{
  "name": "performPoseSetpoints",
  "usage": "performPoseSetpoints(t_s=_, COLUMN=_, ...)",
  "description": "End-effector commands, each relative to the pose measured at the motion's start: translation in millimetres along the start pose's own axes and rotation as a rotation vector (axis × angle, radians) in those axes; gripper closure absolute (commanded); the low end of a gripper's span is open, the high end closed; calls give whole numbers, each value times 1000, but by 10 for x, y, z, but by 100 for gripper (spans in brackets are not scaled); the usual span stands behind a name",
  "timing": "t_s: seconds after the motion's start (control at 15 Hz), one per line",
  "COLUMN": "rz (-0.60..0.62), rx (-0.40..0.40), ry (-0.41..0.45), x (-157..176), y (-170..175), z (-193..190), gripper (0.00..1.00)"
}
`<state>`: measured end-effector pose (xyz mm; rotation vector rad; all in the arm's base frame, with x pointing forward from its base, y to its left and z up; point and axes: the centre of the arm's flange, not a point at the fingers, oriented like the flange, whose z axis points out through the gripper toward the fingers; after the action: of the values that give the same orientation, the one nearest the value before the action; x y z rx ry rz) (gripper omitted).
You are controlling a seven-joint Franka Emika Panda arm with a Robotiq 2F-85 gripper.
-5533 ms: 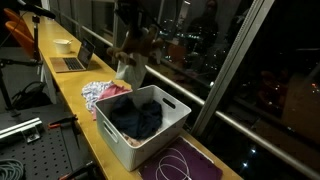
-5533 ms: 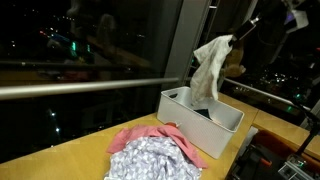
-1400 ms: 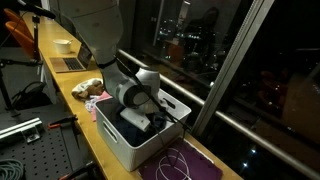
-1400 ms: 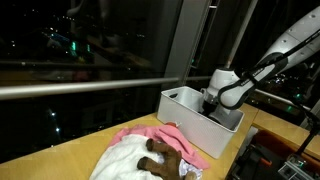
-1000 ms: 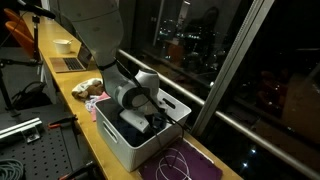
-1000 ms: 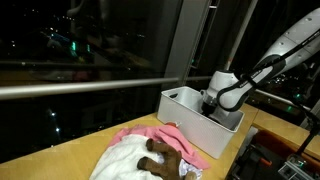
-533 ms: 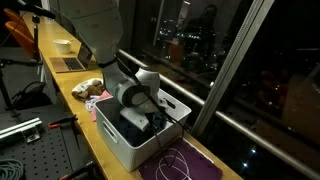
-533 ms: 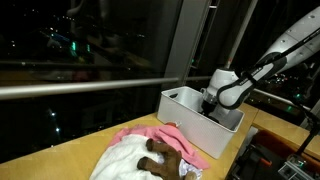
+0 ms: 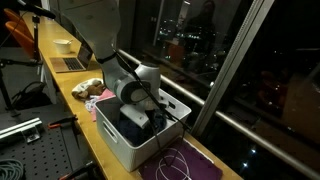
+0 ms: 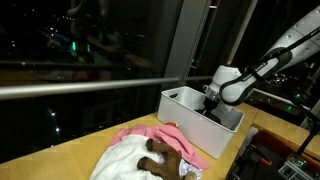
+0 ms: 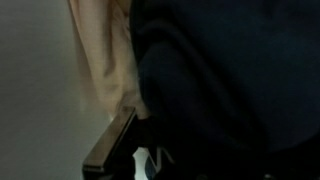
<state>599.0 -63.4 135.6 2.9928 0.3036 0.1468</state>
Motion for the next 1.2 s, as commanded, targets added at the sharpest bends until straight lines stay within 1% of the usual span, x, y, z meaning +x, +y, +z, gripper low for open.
performPoseSetpoints(t_s=0.0, rz=32, rx=1, ry=9, x=-94, y=40, z=-473, gripper=98)
performPoseSetpoints(t_s=0.27, rz=44, rx=-3, ry=57, x=-48, y=50, z=-1072, gripper=98)
performPoseSetpoints(t_s=0.47, rz=39, rx=-17, ry=117, x=39, y=33, z=-1727, gripper=98)
performPoseSetpoints(t_s=0.73, rz=16, rx=-46, ry=219, x=155, y=-57, z=-2670, gripper=98)
performPoseSetpoints(t_s=0.93, rz=-10, rx=-61, ry=279, x=151, y=-221, z=-3295, gripper=98)
performPoseSetpoints(t_s=1.07, rz=-30, rx=-59, ry=310, x=144, y=-390, z=-3640, gripper=98)
performPoseSetpoints(t_s=1.13, rz=-47, rx=-60, ry=329, x=153, y=-546, z=-3789, gripper=98)
